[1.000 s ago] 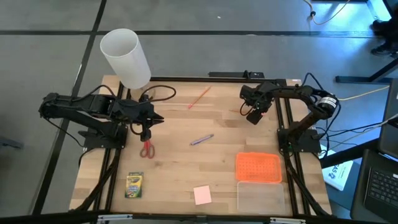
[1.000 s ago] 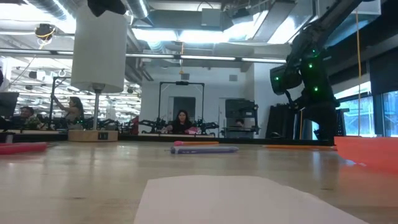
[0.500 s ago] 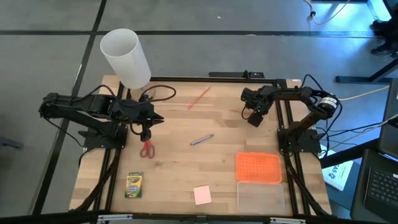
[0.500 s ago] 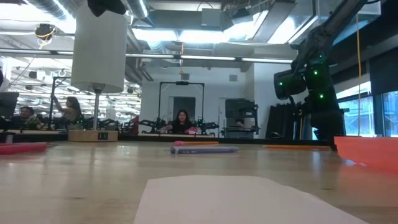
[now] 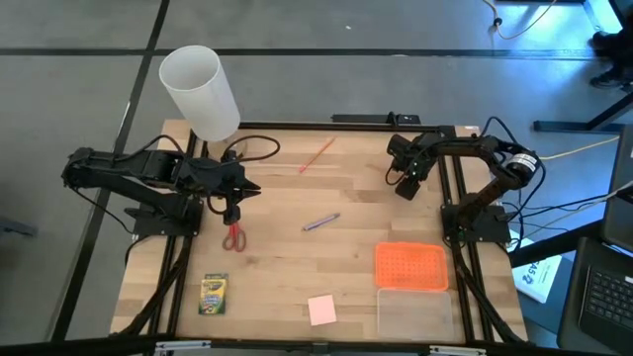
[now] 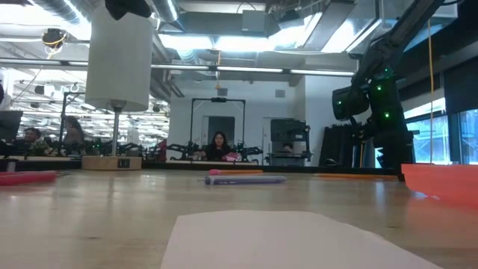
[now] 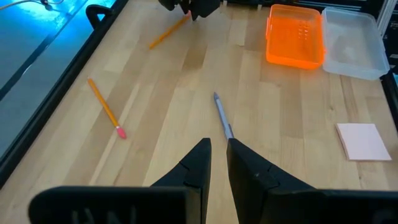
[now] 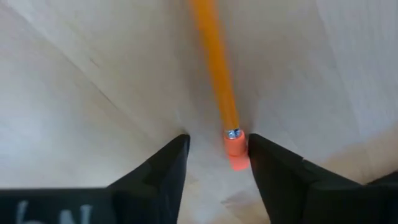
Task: Pack school essentials
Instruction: Put the yellow pencil into the orange supply box
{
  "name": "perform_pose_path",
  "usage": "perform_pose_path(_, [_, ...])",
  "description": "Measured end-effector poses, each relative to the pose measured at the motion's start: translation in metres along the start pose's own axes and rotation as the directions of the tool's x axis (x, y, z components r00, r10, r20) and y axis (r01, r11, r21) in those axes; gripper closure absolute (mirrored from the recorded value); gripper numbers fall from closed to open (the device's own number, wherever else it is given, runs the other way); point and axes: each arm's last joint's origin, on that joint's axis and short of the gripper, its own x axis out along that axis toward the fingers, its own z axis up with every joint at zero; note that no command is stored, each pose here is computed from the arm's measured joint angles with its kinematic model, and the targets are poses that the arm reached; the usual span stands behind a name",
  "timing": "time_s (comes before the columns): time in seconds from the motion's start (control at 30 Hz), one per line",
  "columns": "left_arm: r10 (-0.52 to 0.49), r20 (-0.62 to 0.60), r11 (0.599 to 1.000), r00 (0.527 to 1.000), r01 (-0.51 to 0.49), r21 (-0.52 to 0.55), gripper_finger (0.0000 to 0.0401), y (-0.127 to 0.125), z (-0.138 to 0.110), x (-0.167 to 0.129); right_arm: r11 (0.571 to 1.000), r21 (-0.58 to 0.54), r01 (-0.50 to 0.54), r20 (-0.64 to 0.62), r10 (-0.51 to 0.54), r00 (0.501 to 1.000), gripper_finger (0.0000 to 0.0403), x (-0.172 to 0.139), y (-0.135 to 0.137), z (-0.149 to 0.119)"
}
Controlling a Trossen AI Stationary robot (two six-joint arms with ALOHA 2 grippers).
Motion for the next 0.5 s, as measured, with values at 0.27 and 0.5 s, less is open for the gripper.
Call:
perform_pose_path(0.27, [0.000, 0.000, 1.000, 1.000, 0.000, 0.000, 0.0354, 0.0000, 0.0000, 0.0000, 1.000, 0.000, -0.012, 0.000, 0.012, 1.000, 0.0290, 0.0003, 0.0002, -0.0001])
perform_pose_path(0.5, [0.000, 0.000, 1.000, 1.000, 0.000, 0.000, 0.0354, 0.0000, 0.0000, 0.0000, 1.000, -0.005, -0.010, 0.002, 0.010, 1.000, 0.0317, 0.0005, 0.0002, 0.0000])
